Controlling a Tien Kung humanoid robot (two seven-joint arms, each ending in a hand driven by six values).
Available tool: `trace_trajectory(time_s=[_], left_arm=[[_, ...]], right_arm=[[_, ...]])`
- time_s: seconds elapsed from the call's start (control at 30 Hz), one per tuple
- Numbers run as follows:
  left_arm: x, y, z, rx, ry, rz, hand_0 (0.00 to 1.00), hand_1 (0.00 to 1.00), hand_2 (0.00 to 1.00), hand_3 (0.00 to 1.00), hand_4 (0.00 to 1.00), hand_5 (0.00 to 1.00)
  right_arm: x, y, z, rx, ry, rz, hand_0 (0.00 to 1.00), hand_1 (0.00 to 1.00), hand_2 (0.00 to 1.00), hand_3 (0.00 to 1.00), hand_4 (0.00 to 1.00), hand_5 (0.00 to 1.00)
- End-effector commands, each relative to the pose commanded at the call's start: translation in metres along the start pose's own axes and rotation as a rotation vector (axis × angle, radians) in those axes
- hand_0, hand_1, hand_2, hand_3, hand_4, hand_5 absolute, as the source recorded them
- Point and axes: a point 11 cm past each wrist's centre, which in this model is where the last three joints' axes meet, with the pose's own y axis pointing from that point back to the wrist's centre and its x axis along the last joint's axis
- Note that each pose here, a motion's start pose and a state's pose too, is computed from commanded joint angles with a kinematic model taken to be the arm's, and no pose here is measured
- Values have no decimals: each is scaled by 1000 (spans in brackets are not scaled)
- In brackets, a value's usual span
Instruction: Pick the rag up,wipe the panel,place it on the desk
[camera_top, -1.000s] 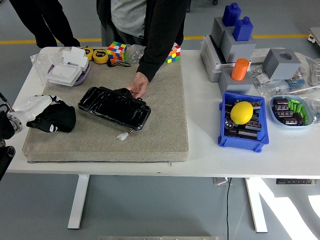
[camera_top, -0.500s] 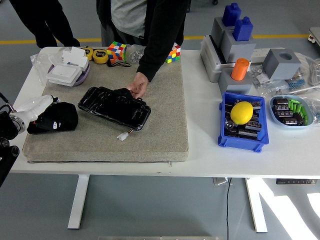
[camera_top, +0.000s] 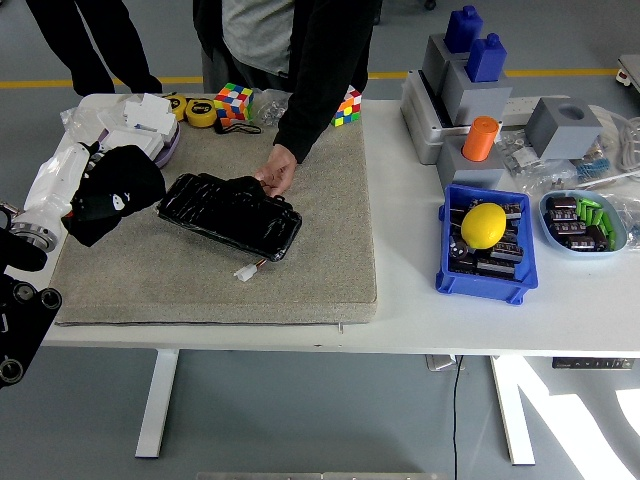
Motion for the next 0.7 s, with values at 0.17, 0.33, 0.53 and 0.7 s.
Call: trace_trajectory(time_s=[0.17, 0.33, 0.53, 0.7], left_arm=[[-12, -6, 19, -18, 15, 12, 222, 248, 365, 548, 710, 2], [-19, -14, 26, 19, -10, 13, 218, 237, 350, 545, 706, 2], [-26, -23, 21, 83, -54, -14, 213, 220, 309, 546, 703, 2], [-30, -27, 19, 105, -81, -39, 209, 202, 294, 544, 703, 2]], right_arm=[[-1, -1, -3, 9, -1, -4, 590, 564, 480, 521, 917, 376], [-1, 0, -2, 7, -1, -3, 590, 565, 480, 521, 916, 375], [-1, -1, -3, 9, -1, -4, 589, 565, 480, 521, 915, 375], [-1, -1, -3, 9, -2, -4, 588, 565, 480, 522, 913, 372]])
